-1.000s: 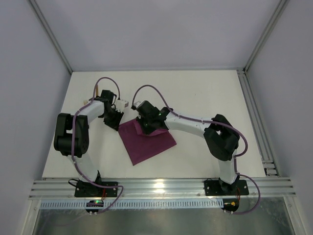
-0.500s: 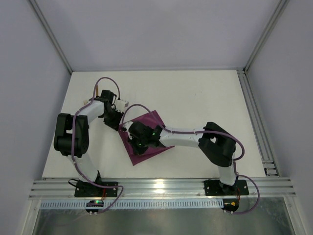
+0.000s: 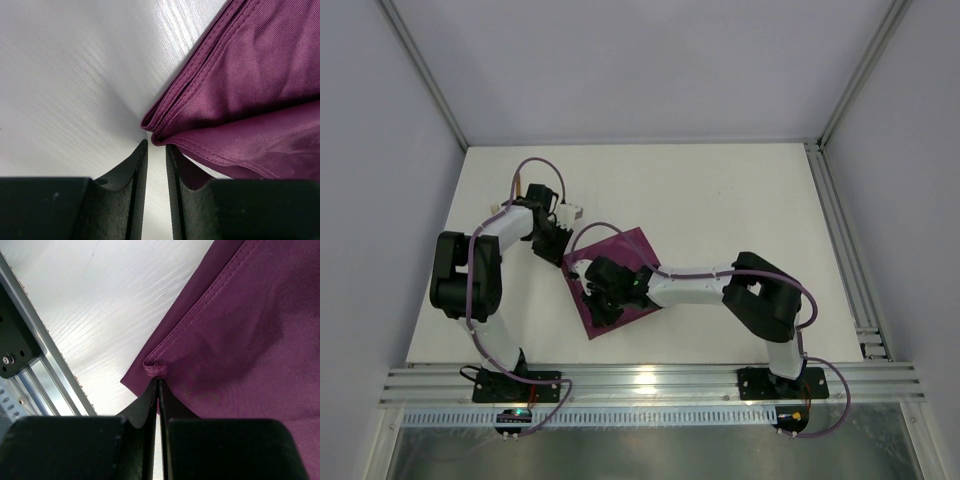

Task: Fold the napkin into a case and place the utensils inside
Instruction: Fold the top corner of the square-folded napkin at the center of the board.

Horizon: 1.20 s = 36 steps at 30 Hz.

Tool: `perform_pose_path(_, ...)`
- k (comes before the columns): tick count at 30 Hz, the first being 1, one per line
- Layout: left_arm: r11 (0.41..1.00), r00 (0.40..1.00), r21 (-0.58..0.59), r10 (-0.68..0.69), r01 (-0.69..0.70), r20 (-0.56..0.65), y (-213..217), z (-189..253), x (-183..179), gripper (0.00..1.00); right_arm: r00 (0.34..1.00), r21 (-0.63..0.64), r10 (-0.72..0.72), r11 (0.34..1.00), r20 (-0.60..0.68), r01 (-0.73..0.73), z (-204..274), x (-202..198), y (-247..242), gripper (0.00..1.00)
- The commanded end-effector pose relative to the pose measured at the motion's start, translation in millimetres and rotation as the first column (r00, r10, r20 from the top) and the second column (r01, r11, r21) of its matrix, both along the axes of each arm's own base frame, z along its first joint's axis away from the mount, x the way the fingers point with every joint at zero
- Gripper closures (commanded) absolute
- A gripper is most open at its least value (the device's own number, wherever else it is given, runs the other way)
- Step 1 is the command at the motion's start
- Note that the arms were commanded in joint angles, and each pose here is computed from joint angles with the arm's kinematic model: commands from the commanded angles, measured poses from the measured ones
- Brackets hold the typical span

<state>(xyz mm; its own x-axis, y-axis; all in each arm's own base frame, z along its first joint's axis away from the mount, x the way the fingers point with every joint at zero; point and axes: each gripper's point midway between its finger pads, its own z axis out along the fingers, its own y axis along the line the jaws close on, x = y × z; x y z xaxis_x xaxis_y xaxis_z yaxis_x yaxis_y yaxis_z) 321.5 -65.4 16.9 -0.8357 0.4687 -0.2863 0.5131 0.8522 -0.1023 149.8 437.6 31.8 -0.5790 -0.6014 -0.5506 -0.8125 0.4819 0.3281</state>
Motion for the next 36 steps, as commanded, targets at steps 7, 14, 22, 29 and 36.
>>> perform_pose_path(7, 1.0, 1.0, 0.02, -0.006, 0.006, 0.024, 4, 1, 1, 0.76, 0.996, 0.133, 0.08, 0.987, 0.046, -0.086, 36, -14, 11, 0.96)
perform_pose_path(14, 1.0, 0.999, 0.019, -0.005, 0.004, 0.031, 4, 3, 2, 0.76, 0.994, 0.165, 0.095, 0.981, 0.059, -0.104, 39, -18, 11, 0.96)
perform_pose_path(22, 1.0, 0.999, 0.019, -0.009, 0.008, 0.049, 5, 11, 3, 0.69, 0.994, 0.147, 0.098, 0.984, 0.046, -0.104, 25, -17, 15, 0.94)
perform_pose_path(29, 0.999, 0.998, 0.046, -0.01, 0.007, 0.065, 11, 19, 3, 0.62, 0.99, 0.14, 0.138, 0.98, 0.034, -0.141, 21, -26, 12, 0.63)
perform_pose_path(36, 0.998, 0.996, 0.059, -0.014, 0.009, 0.089, 17, 35, -1, 0.59, 0.985, 0.234, 0.139, 0.959, 0.097, -0.159, 68, -26, 17, 0.58)
